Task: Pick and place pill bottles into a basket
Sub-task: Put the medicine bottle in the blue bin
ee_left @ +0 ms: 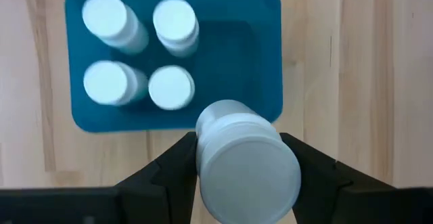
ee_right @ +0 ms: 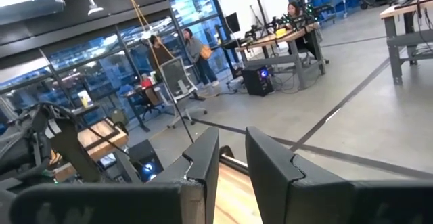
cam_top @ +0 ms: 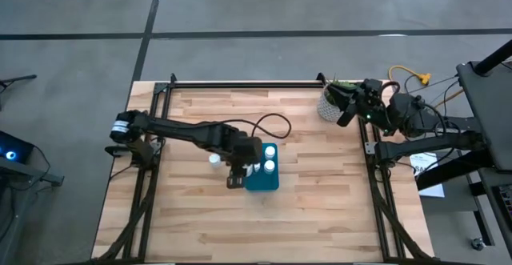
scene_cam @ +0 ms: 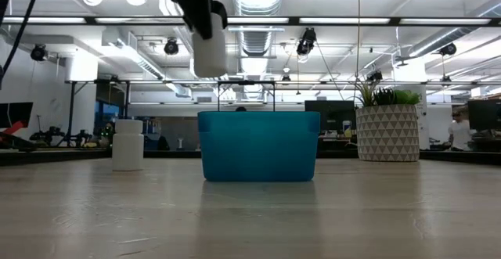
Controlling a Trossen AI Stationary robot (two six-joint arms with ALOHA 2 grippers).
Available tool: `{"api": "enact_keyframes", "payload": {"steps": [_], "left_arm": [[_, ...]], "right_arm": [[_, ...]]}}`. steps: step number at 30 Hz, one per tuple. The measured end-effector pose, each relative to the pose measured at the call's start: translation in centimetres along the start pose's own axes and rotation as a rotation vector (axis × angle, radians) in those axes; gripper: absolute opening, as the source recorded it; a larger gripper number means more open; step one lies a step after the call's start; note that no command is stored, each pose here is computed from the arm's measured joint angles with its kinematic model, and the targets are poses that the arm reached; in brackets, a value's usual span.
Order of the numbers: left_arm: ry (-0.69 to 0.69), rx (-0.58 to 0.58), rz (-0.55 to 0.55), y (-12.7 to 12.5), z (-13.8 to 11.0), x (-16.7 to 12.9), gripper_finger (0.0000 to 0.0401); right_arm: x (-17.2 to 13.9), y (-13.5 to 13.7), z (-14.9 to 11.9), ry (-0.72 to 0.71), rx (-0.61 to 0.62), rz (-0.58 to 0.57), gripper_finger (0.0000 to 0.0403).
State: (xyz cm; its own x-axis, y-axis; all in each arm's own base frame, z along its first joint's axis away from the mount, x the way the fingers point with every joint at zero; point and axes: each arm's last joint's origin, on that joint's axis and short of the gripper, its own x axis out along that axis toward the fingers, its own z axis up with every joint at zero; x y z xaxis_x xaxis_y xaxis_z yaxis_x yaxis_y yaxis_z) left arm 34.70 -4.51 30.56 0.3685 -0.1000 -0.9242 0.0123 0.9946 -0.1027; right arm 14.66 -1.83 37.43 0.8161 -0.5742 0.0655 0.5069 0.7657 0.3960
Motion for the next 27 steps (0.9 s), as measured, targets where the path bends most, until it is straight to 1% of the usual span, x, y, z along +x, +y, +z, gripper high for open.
{"api": "enact_keyframes", "payload": {"steps": [4,11,17,22,27], "left_arm": [[-0.024,0.004,0.000,0.2,1.2,0.0,0.0164],[-0.024,0.024,-0.024,0.0,2.7,0.8,0.0164],[0.007,0.041,-0.027,-0.2,3.4,1.5,0.0164],[-0.004,0.067,-0.044,-0.3,4.3,1.6,0.0164],[0.017,0.070,-0.042,-0.3,5.1,2.7,0.0164]], "right_arm": [[-0.1,0.0,0.1,-0.005,0.003,0.002,0.0068],[-0.1,0.0,0.1,0.006,0.001,0.018,0.0068],[-0.1,0.0,0.0,0.009,-0.001,0.021,0.0068],[-0.3,-0.1,0.2,0.001,-0.008,0.025,0.0068],[-0.7,-0.3,0.5,-0.012,-0.013,0.030,0.0068]]}}
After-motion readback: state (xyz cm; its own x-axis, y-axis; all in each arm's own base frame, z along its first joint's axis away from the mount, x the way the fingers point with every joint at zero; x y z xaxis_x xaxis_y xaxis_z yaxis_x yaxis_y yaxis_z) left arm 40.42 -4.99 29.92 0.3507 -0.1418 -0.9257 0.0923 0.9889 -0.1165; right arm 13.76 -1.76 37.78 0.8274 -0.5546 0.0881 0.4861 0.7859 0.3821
